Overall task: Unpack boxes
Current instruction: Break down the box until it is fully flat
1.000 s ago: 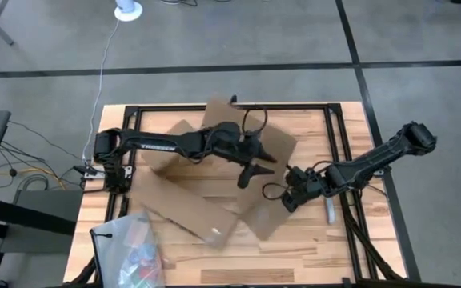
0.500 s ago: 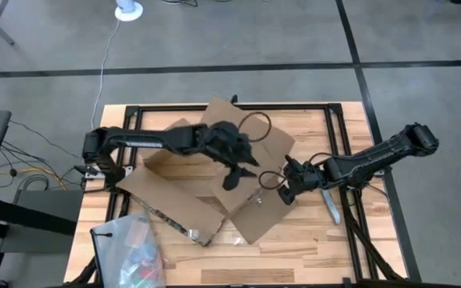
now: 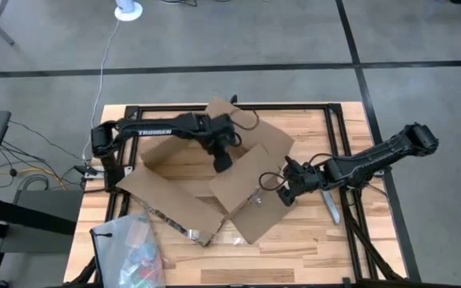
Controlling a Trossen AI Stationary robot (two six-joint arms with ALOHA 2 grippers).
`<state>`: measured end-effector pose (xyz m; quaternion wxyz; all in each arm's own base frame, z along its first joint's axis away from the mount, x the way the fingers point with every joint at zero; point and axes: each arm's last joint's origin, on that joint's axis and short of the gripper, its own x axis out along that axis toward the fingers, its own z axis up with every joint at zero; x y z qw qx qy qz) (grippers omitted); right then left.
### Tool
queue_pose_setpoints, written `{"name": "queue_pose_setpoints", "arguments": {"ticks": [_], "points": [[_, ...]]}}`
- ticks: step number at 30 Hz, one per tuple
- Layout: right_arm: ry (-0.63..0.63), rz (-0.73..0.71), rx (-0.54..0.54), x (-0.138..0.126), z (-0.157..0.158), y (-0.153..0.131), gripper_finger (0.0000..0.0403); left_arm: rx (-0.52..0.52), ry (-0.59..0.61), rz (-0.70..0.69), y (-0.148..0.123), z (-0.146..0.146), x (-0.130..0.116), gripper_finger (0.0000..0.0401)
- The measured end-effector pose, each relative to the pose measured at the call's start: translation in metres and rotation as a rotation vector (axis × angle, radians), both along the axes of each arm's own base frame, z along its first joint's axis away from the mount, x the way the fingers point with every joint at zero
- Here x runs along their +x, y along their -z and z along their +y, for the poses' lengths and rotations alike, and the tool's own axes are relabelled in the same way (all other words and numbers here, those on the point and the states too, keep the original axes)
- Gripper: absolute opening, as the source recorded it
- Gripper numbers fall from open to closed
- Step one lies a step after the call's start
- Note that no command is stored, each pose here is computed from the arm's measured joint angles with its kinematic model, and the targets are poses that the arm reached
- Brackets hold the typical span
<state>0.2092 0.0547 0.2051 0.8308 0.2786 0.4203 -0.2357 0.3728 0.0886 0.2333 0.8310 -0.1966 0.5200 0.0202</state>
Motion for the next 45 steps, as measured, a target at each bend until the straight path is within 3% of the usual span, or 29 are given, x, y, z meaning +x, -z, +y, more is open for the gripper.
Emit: {"name": "queue_pose_setpoints", "arguments": {"ticks": [3, 6, 10, 14, 19, 24, 33, 40, 45], "points": [[-0.008, -0.007, 0.003, 0.0, 0.002, 0.0, 0.0333, -0.093, 0.068, -0.069, 0.01, -0.015, 0.014, 0.0168], [0.005, -0.006, -0.005, 0.001, 0.0, 0.0, 0.0333, -0.149, 0.129, -0.259, -0.021, -0.03, 0.027, 0.0168], [0.062, 0.015, -0.018, 0.003, -0.006, 0.004, 0.0333, -0.137, 0.2, -0.365, -0.053, -0.051, 0.036, 0.0168], [0.1, -0.001, -0.02, 0.009, -0.014, 0.006, 0.0333, -0.111, 0.264, -0.431, -0.065, -0.069, 0.042, 0.0168], [0.108, -0.055, -0.03, 0.018, -0.021, 0.005, 0.0333, -0.106, 0.264, -0.402, -0.041, -0.084, 0.051, 0.0168], [0.195, -0.076, -0.107, 0.019, -0.033, 0.003, 0.0333, -0.119, 0.299, -0.398, -0.017, -0.102, 0.067, 0.0168], [0.321, -0.104, -0.194, 0.02, -0.043, 0.004, 0.0333, -0.099, 0.331, -0.508, -0.022, -0.109, 0.074, 0.0168], [0.283, -0.051, -0.243, 0.021, -0.036, 0.012, 0.0333, -0.08, 0.362, -0.481, -0.01, -0.109, 0.077, 0.0168], [0.226, -0.049, -0.269, 0.005, -0.022, -0.005, 0.0333, -0.078, 0.367, -0.49, -0.004, -0.11, 0.081, 0.0168]]}}
